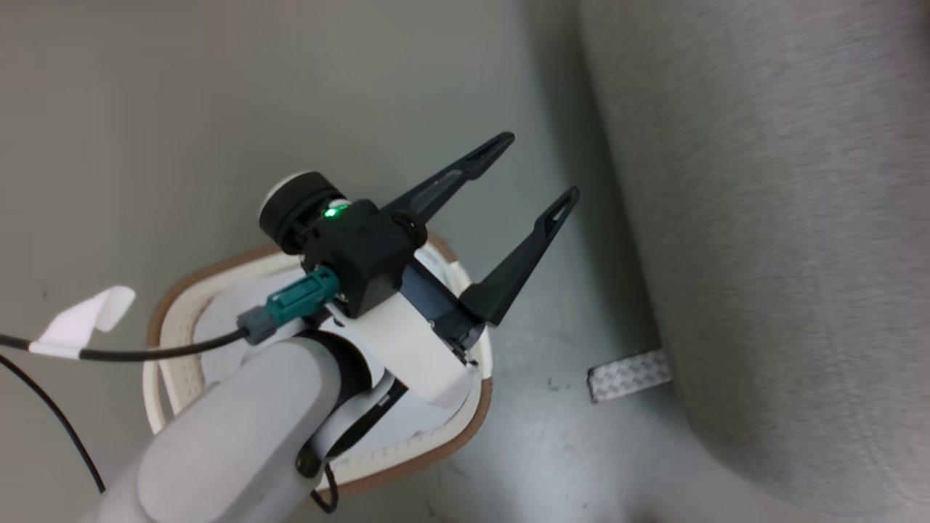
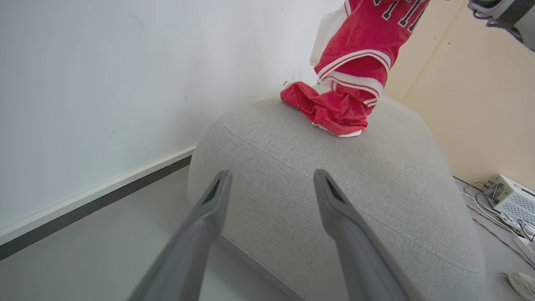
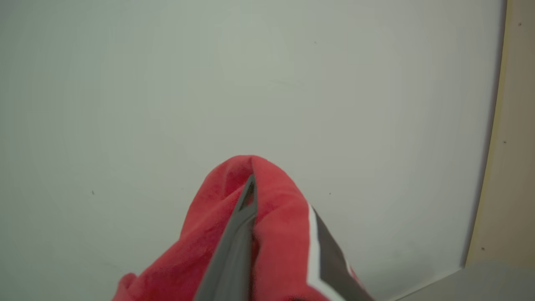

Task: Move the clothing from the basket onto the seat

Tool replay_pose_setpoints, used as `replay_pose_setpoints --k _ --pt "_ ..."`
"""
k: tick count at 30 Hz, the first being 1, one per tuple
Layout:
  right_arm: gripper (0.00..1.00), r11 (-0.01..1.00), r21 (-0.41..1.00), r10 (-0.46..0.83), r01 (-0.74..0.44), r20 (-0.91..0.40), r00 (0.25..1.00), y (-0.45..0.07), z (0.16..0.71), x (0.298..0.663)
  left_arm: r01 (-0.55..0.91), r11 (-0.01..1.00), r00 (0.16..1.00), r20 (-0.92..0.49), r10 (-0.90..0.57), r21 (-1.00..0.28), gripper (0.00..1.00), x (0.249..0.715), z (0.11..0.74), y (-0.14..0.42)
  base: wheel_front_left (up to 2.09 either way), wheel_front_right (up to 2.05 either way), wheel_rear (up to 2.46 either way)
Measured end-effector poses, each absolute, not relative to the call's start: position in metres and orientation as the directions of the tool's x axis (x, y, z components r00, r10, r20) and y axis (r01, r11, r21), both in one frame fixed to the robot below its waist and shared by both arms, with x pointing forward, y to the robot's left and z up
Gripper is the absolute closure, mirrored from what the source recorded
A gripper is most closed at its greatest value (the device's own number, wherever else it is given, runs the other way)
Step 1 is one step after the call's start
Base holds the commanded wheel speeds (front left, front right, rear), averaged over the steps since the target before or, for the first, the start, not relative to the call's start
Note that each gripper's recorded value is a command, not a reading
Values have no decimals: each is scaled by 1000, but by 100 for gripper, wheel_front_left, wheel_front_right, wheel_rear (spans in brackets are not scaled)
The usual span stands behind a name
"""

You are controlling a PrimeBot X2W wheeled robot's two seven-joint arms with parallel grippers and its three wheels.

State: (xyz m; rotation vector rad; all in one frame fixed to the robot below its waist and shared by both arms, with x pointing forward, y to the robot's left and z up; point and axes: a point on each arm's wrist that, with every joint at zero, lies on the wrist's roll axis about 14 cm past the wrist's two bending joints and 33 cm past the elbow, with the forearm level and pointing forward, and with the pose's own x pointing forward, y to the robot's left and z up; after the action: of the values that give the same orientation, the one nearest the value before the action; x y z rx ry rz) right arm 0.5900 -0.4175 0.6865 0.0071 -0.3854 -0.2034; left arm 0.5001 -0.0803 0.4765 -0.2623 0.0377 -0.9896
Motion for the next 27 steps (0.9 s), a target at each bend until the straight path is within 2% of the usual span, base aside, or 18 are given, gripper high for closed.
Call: replay_pose_setpoints --k 6,9,14,15,16,17,18,22,27 --pt "100 940 141 -332 310 175 927 -438 559 610 778 560 587 12 -810 -286 0 511 429 -65 0 0 0" --pt "100 919 179 -368 351 74 927 -435 502 601 764 579 600 -16 -800 -285 0 513 419 -58 0 0 0" --pt "100 893 214 -401 395 -19 916 -429 458 575 763 589 606 -25 -795 -266 0 515 421 -56 0 0 0" --pt "87 888 221 -406 402 -31 913 -427 453 571 764 589 604 -30 -797 -262 0 515 421 -56 0 0 0" --pt "55 886 222 -409 407 -39 912 -426 450 567 765 590 604 -31 -796 -257 0 514 423 -56 0 0 0" --pt "5 886 221 -406 407 -51 912 -423 446 563 764 593 607 -31 -794 -252 0 515 425 -55 0 0 0" --pt "0 888 217 -403 406 -60 913 -420 444 560 763 597 610 -28 -792 -247 0 515 427 -55 0 0 0" --pt "0 892 231 -386 390 -63 920 -407 444 548 755 610 623 -25 -782 -241 0 512 436 -53 0 0 0" --pt "0 927 182 -311 327 -110 944 -379 438 520 741 628 643 -16 -765 -239 0 503 452 -48 0 0 0"
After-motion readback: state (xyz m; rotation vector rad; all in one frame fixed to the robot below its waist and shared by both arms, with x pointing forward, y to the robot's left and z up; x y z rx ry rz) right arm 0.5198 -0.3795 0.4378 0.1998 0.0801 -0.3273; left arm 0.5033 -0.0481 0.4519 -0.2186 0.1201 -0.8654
